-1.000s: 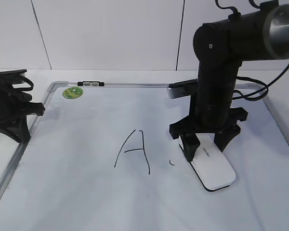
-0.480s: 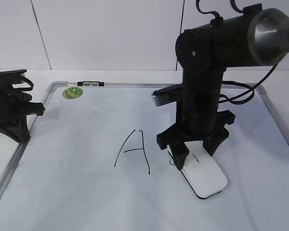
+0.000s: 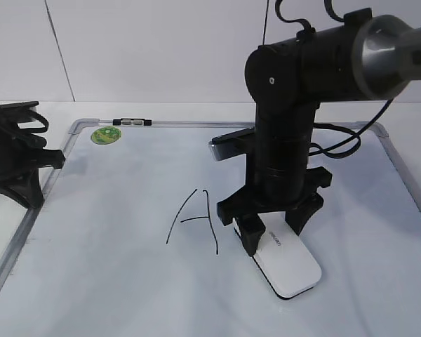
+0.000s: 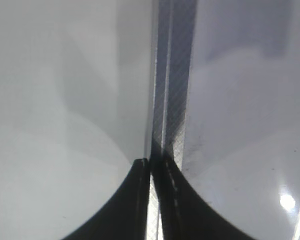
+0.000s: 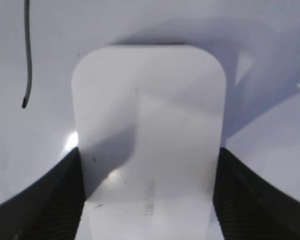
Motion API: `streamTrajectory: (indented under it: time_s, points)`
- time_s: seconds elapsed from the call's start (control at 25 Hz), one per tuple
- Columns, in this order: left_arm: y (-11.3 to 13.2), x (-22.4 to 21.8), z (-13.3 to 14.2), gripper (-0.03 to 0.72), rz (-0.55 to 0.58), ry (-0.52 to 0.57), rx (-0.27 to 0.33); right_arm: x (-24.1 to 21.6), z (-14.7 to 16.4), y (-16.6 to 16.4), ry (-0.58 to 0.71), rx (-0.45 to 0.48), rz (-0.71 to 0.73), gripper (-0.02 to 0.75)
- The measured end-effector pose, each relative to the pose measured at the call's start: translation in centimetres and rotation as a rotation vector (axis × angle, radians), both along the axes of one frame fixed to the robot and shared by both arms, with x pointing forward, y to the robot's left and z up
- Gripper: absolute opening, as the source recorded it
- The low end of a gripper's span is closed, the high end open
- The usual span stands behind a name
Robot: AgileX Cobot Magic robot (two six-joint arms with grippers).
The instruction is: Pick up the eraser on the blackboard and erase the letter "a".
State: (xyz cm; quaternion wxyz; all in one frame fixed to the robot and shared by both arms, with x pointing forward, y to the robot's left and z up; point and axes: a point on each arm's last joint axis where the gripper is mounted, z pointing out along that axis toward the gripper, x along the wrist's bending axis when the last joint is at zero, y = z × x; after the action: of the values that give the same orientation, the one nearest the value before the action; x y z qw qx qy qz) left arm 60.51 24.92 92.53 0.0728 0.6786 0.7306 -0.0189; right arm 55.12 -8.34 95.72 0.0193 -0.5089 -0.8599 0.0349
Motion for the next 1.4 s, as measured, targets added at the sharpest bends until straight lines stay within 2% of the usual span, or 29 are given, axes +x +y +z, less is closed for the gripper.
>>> streamTrajectory:
  time_s: [0.2,0.92,1.4]
  points:
    - [0.0,0.0,0.0,0.032,0.001,0.0,-0.001,0.3,0.0,0.0,-0.007,-0.018,-0.002,0.543]
    - [0.0,0.1,0.0,0.032,0.004,-0.011,-0.004,2.6,-0.2,-2.9,-0.005,-0.02,-0.137,0.543]
    - [0.0,0.1,0.0,0.032,0.004,-0.011,-0.004,1.3,-0.2,-0.7,-0.014,-0.033,-0.03,0.543]
